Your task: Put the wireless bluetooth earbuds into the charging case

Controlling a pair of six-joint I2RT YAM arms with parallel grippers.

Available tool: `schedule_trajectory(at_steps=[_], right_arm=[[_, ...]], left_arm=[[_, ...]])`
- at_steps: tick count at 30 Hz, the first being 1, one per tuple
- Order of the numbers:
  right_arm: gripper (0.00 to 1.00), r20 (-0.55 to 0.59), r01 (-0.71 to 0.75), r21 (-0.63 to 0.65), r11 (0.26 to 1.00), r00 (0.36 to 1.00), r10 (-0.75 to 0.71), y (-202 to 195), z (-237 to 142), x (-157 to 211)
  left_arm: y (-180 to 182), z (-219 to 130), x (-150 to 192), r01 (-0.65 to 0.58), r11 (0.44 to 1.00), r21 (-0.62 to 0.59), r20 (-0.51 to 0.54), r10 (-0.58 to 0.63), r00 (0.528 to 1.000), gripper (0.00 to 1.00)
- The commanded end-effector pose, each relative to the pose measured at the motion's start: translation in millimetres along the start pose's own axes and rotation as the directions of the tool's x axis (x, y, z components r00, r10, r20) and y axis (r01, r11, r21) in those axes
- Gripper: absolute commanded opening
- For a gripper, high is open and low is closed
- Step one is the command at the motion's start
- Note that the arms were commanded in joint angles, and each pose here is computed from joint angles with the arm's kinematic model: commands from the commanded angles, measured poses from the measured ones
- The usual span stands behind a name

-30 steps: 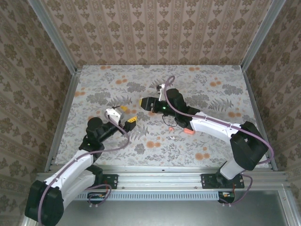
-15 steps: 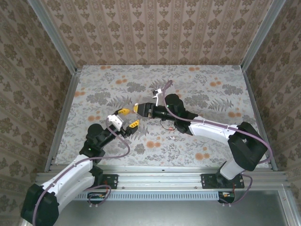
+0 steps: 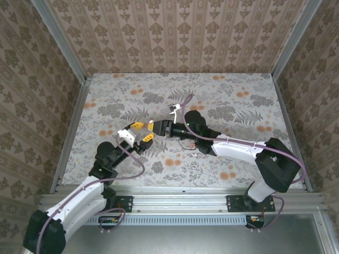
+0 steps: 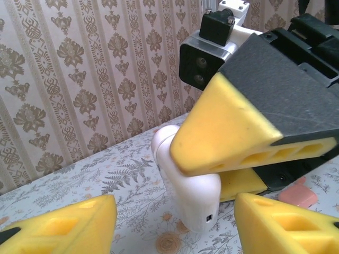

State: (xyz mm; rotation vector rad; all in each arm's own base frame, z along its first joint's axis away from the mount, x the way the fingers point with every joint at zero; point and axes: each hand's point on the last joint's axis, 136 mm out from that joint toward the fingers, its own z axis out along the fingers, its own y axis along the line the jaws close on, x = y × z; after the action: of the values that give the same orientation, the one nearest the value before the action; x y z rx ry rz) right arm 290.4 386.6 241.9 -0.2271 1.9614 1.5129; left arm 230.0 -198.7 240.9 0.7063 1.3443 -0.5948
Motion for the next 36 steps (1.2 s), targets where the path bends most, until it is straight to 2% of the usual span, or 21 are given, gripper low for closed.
schedule_trajectory(at_steps=[1,5,16,22,31,36], right_arm=[[0.48,0.027,0.021,-0.079,0.997,0.999,-0.019,24.3,-1.3,-8.5],[0.48,0.02,0.014,-0.085,0.996,1.0,-0.013,25.9,-0.9,-5.5],[0.48,0.006,0.005,-0.09,0.996,1.0,-0.005,29.3,-3.0,0.7],[0.48,-0.003,0.003,-0.084,0.996,1.0,-0.003,27.1,-1.8,3.8],[0.48,-0.012,-0.003,-0.074,0.997,1.0,0.002,21.9,0.0,7.6],[0.48,-0.016,-0.003,-0.067,0.998,1.0,0.002,20.2,0.2,8.8]], left_arm=[[2.4,-1.0,-8.0,0.015,1.0,-0.018,0.038,-0.015,0.999,0.57],[4.9,0.0,-10.0,0.025,0.999,-0.029,0.043,-0.023,0.999,0.54],[5.2,5.8,-9.9,0.05,0.999,-0.019,0.042,-0.05,0.998,0.54],[4.3,10.1,-14.2,0.064,0.998,-0.003,0.05,-0.063,0.997,0.48],[0.9,17.5,-22.8,0.073,0.997,0.031,0.068,-0.075,0.995,0.48],[-1.1,18.8,-30.7,0.069,0.997,0.045,0.085,-0.072,0.994,0.41]])
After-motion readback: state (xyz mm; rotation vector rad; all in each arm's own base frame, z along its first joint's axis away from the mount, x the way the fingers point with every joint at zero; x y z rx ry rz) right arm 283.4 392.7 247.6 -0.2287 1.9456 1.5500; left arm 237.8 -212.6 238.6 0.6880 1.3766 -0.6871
